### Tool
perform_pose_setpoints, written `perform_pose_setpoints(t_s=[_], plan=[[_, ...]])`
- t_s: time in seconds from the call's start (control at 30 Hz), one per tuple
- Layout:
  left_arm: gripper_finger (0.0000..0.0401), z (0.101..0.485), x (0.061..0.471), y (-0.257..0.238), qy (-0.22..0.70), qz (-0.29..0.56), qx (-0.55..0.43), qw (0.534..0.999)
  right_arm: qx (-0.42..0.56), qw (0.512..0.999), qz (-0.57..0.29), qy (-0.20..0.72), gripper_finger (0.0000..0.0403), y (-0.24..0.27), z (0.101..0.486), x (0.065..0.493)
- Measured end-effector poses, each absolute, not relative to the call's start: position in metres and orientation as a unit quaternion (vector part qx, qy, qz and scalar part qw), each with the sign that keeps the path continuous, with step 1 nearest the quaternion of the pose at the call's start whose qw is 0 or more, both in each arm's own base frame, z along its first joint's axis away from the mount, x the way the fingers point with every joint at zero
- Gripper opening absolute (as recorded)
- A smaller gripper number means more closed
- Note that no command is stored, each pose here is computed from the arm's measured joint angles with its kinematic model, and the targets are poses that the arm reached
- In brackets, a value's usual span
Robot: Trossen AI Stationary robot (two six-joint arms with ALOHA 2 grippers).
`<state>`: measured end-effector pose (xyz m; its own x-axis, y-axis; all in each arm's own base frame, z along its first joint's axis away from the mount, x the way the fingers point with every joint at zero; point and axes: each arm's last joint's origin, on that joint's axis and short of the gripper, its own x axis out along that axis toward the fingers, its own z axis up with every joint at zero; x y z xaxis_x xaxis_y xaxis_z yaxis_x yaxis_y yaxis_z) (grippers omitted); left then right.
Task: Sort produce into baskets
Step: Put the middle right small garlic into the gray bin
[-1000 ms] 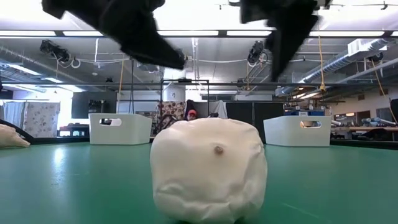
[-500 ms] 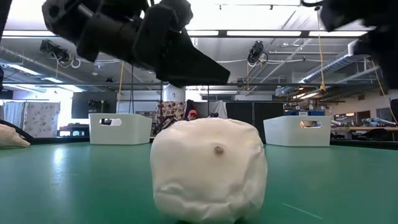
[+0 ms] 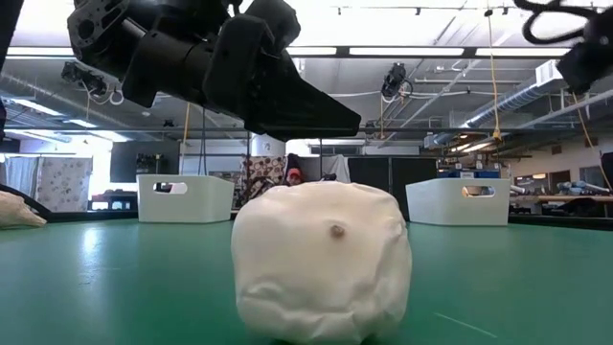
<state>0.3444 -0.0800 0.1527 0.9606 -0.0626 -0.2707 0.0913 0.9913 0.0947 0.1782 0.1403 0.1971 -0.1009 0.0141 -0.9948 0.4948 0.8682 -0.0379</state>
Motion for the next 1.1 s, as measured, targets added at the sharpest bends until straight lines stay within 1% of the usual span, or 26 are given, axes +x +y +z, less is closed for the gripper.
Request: perform_pose_setpoints(t_s=[0.17,0.43,0.6,0.77,0.9,1.1], plan=[[0.0214,0.153,0.344,-0.080,0.135,-0.039,0.054,0.989,0.181,0.634,-0.189,0.728,0.0234,0.142,0.185,0.169],[0.0214,0.149,0.344,-0.079,0.152,-0.038,0.057,0.986,0.214,0.635,-0.181,0.720,0.0234,0.145,0.171,0.168],[0.0214,0.147,0.342,-0.080,0.166,-0.039,0.057,0.984,0.207,0.625,-0.194,0.728,0.0234,0.142,0.163,0.160],[0.0214,0.147,0.342,-0.080,0.166,-0.038,0.046,0.984,0.206,0.627,-0.193,0.726,0.0229,0.141,0.157,0.158],[0.0214,0.147,0.342,-0.081,0.166,-0.038,0.042,0.984,0.205,0.633,-0.191,0.722,0.0200,0.140,0.151,0.157],[0.0214,0.147,0.342,-0.079,0.166,-0.017,0.037,0.985,0.202,0.652,-0.196,0.704,0.0120,0.140,0.150,0.158]])
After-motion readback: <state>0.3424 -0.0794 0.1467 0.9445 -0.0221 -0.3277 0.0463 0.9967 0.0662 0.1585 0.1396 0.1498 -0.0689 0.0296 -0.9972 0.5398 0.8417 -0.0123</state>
